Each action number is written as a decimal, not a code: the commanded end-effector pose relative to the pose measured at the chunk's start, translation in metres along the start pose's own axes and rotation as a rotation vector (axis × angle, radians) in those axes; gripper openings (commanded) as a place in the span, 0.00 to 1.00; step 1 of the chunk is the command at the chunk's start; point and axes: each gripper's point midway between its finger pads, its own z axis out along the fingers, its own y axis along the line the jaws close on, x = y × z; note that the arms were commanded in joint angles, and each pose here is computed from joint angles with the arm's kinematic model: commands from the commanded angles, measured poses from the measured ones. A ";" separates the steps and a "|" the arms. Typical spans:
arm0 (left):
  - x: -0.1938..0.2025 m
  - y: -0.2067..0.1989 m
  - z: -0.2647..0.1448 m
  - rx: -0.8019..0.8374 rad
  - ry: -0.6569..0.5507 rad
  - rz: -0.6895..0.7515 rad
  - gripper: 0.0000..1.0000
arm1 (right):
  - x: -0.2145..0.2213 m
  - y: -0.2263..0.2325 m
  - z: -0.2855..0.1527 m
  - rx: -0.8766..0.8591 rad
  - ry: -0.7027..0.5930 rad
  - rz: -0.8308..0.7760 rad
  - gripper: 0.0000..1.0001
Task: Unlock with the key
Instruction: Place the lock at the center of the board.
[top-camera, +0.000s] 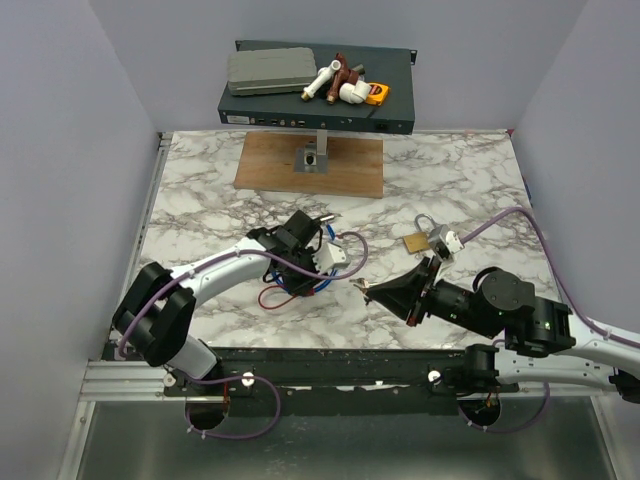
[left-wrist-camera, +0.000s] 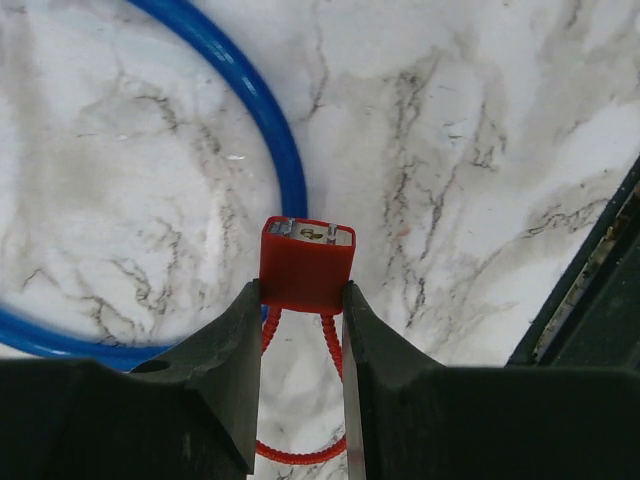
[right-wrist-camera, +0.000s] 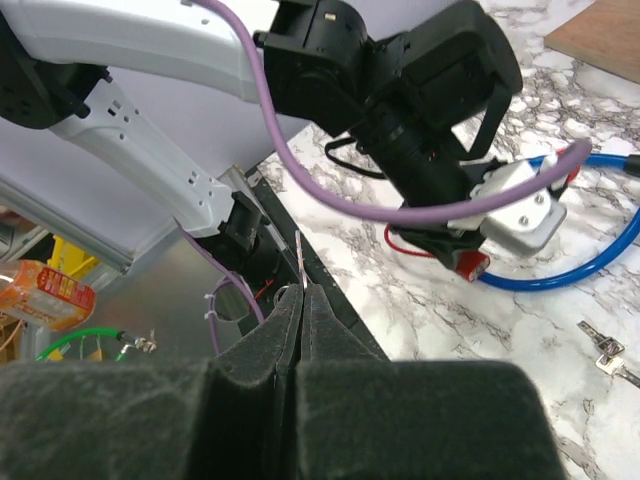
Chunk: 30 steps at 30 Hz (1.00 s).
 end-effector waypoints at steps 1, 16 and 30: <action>0.008 -0.023 0.011 0.069 0.027 0.050 0.08 | -0.002 0.000 0.000 -0.001 -0.010 -0.004 0.01; 0.029 -0.003 0.040 -0.069 0.119 0.034 0.64 | -0.003 0.004 0.003 -0.012 -0.010 -0.004 0.01; 0.043 -0.012 0.047 -0.090 0.153 0.101 0.49 | -0.008 0.005 0.002 -0.013 -0.019 -0.003 0.01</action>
